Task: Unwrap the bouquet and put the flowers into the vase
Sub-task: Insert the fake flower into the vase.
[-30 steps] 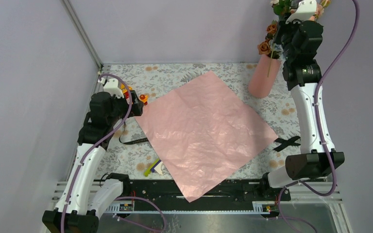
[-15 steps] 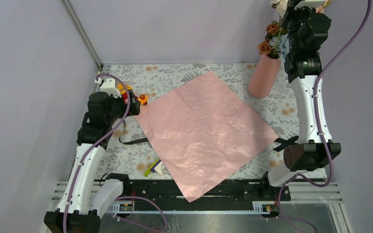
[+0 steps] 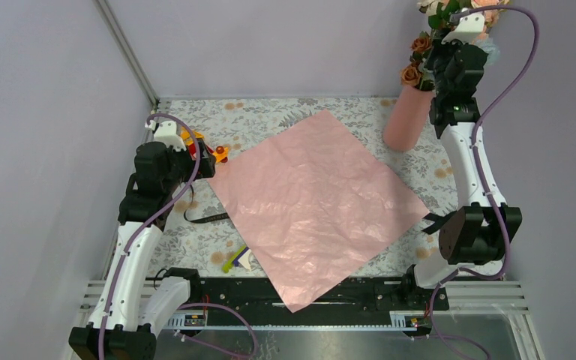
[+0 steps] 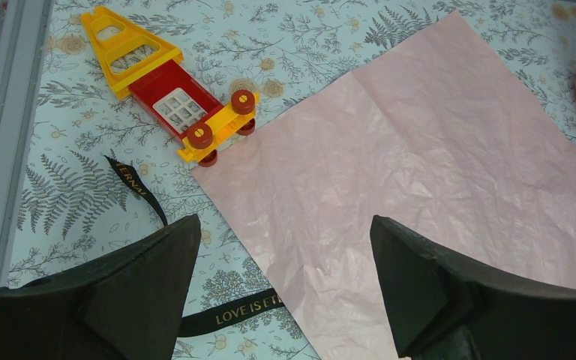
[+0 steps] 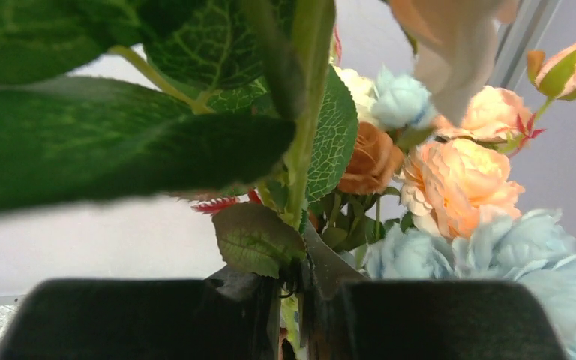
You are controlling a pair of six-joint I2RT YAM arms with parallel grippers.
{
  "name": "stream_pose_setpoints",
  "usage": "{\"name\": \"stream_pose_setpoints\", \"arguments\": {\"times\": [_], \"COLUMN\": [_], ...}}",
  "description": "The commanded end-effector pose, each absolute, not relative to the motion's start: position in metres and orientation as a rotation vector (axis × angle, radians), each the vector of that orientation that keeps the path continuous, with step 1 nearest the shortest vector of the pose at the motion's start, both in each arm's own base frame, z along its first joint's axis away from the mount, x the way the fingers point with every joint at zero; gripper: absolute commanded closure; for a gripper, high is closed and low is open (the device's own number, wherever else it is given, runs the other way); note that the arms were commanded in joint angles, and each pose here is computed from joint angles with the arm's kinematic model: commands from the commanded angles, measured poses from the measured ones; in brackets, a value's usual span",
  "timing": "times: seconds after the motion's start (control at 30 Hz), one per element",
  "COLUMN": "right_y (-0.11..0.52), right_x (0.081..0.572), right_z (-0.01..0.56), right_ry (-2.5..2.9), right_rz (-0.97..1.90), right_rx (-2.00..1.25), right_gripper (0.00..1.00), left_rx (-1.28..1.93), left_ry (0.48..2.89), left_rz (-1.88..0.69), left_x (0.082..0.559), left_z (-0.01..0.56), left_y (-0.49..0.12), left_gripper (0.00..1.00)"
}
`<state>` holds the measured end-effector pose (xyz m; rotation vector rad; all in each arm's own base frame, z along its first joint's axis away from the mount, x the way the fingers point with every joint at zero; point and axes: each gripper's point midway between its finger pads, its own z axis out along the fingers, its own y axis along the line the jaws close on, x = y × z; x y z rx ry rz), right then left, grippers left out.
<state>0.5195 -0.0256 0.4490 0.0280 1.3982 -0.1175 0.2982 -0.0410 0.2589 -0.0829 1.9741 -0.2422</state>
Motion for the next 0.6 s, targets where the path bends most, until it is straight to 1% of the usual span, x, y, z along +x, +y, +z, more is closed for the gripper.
{"name": "stream_pose_setpoints", "arguments": {"times": [0.0, 0.57], "right_y": [-0.034, -0.033], "right_x": [0.51, 0.522], "right_z": [0.473, 0.405], "right_ry": [1.297, 1.395], "right_rz": [-0.1, -0.042], "right_rx": [0.079, 0.089], "right_gripper": [1.0, 1.0], "left_rx": [-0.077, -0.074], "left_ry": [1.921, 1.923], "left_rz": [-0.233, -0.244], "left_x": [0.302, 0.303], "left_z": [0.27, 0.269], "left_y": [-0.038, -0.039], "left_gripper": [0.09, 0.09]}}
